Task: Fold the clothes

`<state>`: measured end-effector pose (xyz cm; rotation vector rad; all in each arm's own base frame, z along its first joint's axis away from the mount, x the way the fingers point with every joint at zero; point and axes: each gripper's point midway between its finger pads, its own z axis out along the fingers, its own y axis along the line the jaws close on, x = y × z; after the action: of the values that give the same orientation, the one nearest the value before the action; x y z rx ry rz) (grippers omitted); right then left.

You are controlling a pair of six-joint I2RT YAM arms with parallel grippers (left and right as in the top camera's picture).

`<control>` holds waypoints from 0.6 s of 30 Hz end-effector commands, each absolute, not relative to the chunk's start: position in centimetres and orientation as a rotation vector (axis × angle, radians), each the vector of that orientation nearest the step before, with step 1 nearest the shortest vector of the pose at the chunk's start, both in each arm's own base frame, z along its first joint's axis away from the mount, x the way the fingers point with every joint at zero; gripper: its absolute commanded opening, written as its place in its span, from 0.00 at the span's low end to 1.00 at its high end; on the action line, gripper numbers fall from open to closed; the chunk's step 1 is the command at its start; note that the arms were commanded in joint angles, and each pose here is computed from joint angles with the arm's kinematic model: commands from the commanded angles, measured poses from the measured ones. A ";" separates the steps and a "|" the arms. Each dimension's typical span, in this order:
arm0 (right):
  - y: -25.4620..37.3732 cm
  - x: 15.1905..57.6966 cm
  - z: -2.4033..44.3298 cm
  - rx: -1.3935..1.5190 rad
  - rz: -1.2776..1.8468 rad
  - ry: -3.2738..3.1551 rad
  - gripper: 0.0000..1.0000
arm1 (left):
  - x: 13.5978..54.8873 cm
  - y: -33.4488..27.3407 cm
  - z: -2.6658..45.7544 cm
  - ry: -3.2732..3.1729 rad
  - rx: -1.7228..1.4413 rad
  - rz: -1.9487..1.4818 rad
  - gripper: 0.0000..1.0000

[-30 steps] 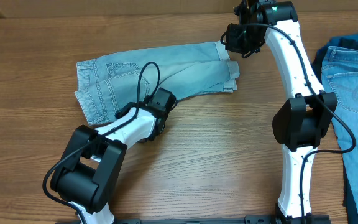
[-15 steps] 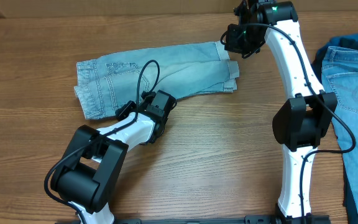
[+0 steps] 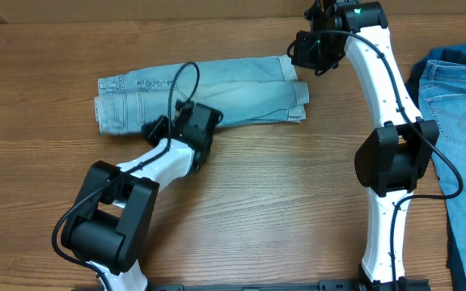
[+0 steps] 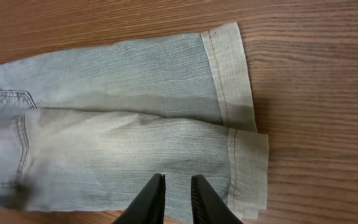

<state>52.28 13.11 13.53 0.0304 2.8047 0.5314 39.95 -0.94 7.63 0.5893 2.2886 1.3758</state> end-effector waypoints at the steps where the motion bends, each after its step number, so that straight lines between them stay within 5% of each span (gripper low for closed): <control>1: 13.1 52.9 14.4 0.012 0.522 2.770 0.19 | 42.5 -1.1 10.7 2.229 0.494 1.375 0.04; 18: 11.6 51.9 13.7 0.051 0.435 2.828 0.19 | 48.1 0.8 10.6 2.278 0.288 0.892 0.04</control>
<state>51.59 12.56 13.15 0.0477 2.8411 0.4994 46.72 1.07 10.77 0.3367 2.2776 1.0405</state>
